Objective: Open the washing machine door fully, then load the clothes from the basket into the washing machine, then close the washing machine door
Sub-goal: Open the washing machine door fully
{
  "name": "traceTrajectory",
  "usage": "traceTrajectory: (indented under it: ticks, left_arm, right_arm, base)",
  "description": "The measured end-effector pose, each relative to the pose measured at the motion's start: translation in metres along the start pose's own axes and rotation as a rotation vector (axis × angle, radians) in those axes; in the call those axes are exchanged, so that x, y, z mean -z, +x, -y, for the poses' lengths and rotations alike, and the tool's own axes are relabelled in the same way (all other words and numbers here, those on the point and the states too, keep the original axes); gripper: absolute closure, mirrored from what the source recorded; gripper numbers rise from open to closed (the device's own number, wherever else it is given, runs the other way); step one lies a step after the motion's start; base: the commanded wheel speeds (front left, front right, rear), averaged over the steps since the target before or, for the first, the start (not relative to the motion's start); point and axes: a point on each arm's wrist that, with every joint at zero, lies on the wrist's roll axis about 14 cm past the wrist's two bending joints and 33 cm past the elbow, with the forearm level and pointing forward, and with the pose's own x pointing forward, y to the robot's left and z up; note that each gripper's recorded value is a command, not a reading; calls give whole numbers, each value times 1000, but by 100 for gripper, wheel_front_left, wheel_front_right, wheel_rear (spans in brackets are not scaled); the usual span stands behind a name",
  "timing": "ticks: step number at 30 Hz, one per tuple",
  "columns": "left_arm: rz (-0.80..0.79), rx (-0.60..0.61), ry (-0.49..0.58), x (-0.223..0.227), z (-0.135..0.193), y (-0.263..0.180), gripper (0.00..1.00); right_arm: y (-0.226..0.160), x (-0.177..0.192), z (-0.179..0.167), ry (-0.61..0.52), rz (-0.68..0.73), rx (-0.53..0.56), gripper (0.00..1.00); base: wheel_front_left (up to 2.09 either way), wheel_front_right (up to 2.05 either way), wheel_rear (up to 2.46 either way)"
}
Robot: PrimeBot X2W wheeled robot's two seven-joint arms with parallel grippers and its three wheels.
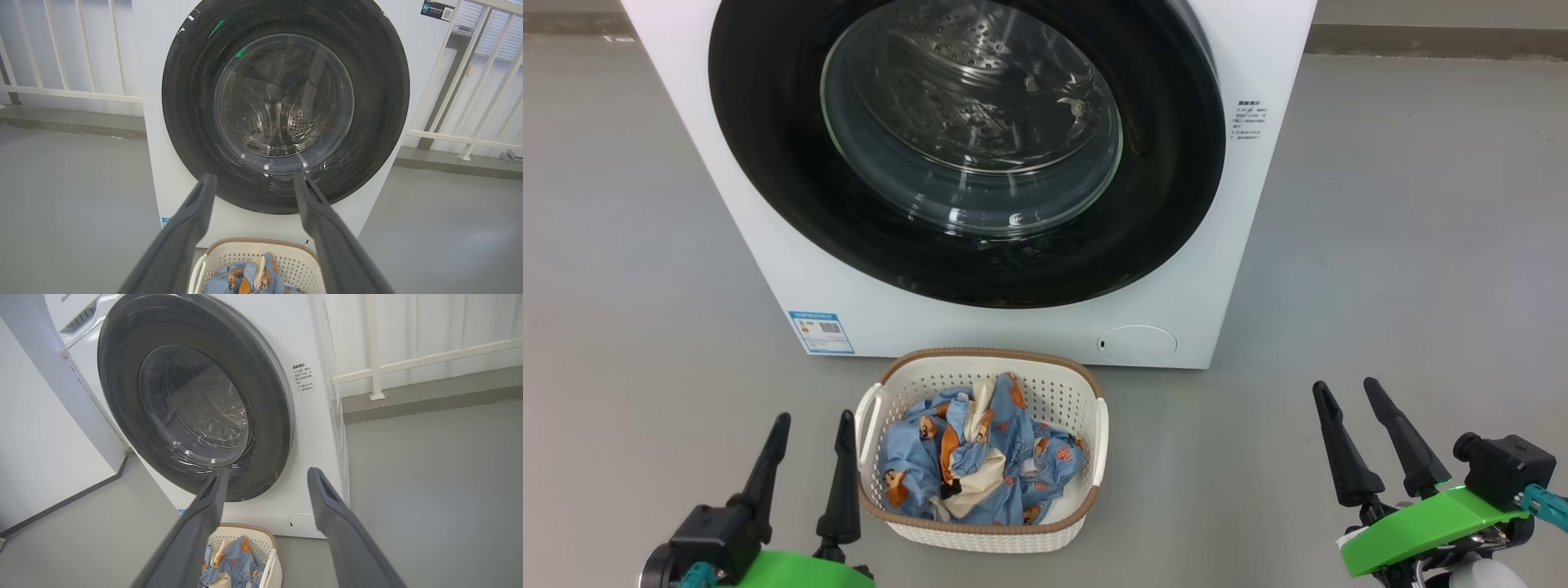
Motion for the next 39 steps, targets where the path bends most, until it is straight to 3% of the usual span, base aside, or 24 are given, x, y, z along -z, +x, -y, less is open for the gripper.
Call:
traceTrajectory:
  ticks: [18, 39]
  left_arm:
    - [-21, -5, 17, 7, -3, 1, 0]
    - [-31, -14, -17, 15, -7, 23, 0]
  right_arm:
    - [5, 6, 4, 1, -16, 9, 0]
    - [62, -20, 26, -42, 61, 11, 0]
  base:
    - [0, 0, 0]
    - [0, 0, 0]
